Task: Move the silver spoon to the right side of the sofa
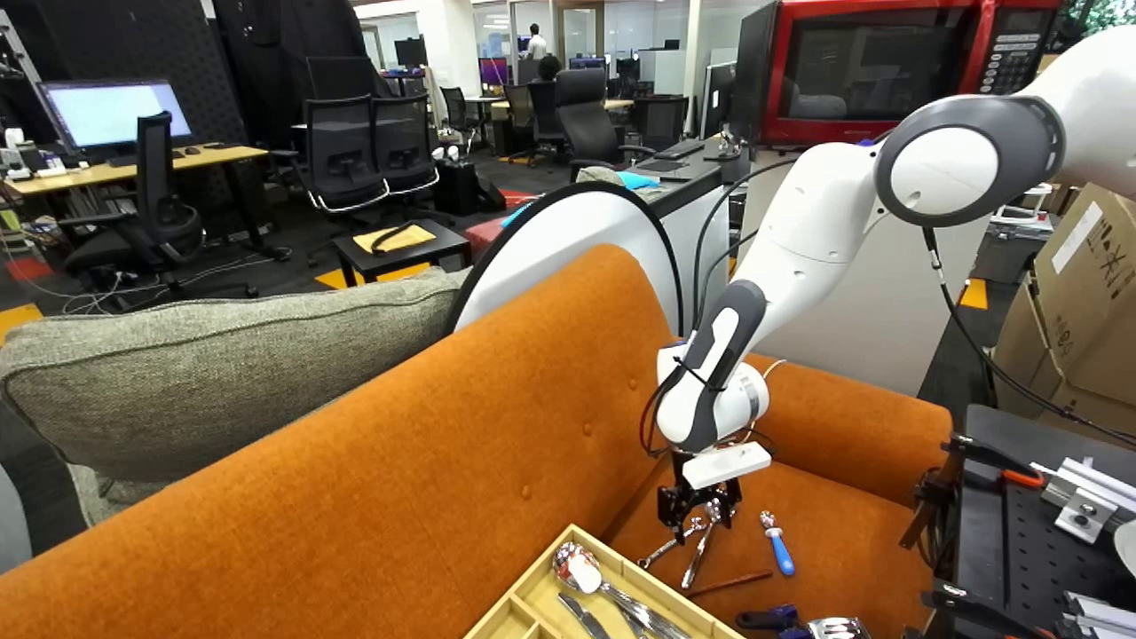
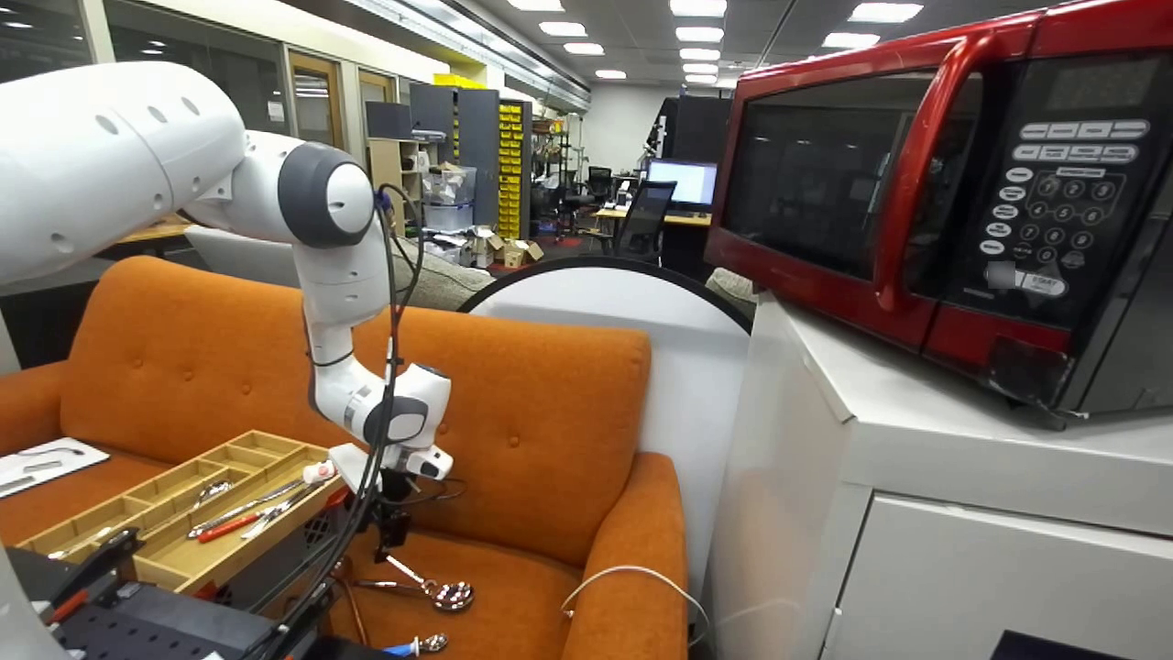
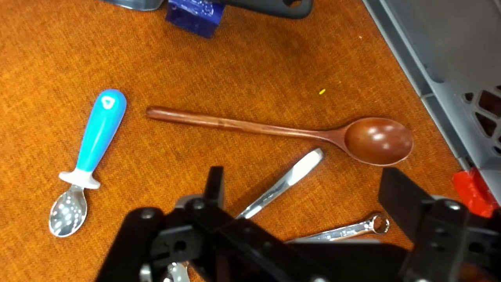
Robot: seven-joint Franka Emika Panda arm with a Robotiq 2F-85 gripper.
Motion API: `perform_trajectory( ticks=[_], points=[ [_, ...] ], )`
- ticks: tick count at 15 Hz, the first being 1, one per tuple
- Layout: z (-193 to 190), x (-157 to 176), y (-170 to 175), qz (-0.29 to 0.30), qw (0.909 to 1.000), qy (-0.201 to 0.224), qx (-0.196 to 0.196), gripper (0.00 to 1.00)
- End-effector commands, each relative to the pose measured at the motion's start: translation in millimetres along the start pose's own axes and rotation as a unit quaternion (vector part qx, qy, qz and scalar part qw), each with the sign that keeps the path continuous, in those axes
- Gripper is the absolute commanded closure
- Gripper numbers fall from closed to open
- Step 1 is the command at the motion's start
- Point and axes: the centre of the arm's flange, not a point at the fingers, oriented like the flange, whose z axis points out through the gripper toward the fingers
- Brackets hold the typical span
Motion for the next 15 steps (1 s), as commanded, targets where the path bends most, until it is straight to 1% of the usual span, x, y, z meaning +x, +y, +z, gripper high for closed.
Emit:
perform_trajectory(
  ticks=[1, 3, 5, 6, 7, 15],
  points=[
    [6.1, 9.3, 3.3, 0.095, 0.9950, -0.004, 0.030, 0.00],
    [10.4, 12.2, 6.3, 0.148, 0.9880, -0.009, 0.044, 0.00],
    [14.2, 15.3, 8.8, 0.199, 0.9784, -0.015, 0.054, 0.00],
    [15.6, 16.9, 10.8, 0.213, 0.9751, -0.012, 0.059, 0.00],
    [14.2, 11.3, 10.9, 0.179, 0.9829, -0.014, 0.042, 0.00],
    [15.9, 10.7, 10.1, 0.181, 0.9825, -0.015, 0.041, 0.00]
  ],
)
